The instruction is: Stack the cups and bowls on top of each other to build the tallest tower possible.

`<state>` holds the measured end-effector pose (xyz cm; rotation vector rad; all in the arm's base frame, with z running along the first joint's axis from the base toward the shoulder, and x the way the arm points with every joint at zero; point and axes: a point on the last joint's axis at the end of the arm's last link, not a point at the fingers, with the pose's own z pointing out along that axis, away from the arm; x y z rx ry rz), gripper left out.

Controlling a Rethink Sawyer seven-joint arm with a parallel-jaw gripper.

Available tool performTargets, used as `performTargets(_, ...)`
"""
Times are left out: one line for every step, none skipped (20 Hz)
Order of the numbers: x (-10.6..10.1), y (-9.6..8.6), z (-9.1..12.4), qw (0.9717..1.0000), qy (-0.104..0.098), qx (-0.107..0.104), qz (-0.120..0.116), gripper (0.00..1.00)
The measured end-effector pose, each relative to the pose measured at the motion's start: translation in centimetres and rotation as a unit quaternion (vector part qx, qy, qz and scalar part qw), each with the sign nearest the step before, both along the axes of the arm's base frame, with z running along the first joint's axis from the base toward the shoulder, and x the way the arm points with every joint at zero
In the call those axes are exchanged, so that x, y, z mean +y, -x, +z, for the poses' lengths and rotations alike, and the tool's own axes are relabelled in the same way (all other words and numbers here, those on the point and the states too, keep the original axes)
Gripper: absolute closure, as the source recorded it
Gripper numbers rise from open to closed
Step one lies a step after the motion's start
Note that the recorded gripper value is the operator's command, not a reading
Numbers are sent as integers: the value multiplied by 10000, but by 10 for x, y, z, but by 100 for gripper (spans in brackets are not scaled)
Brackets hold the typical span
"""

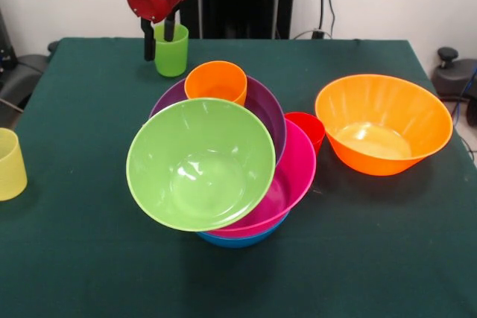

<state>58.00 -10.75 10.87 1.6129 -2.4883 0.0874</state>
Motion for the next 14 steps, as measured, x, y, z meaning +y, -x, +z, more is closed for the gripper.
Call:
performTargets(0,1,-3,10000,-16,13,-2,0)
performTargets(0,1,-4,10000,-22,20,-3,0)
performTargets(0,1,-4,10000,-24,26,-3,0)
performTargets(0,3,-10,10000,-39,66,-6,0)
performTargets(0,4,-11,10000,-40,78,-4,0)
performTargets(0,5,-12,10000,-40,89,-1,0)
performTargets(0,6,-16,9999,-41,110,15,0)
performTargets(-1,7,-19,9999,-41,132,30,0)
performTargets(-1,8,-22,9998,-39,160,74,0)
performTargets(-2,10,-27,9996,-37,218,159,0)
performTargets(-3,12,-30,9993,-39,282,246,0)
performTargets(-3,13,-31,9991,-38,311,288,0)
performTargets(-4,13,-32,9989,-39,341,332,0)
performTargets(-5,15,-34,9982,-42,411,441,0)
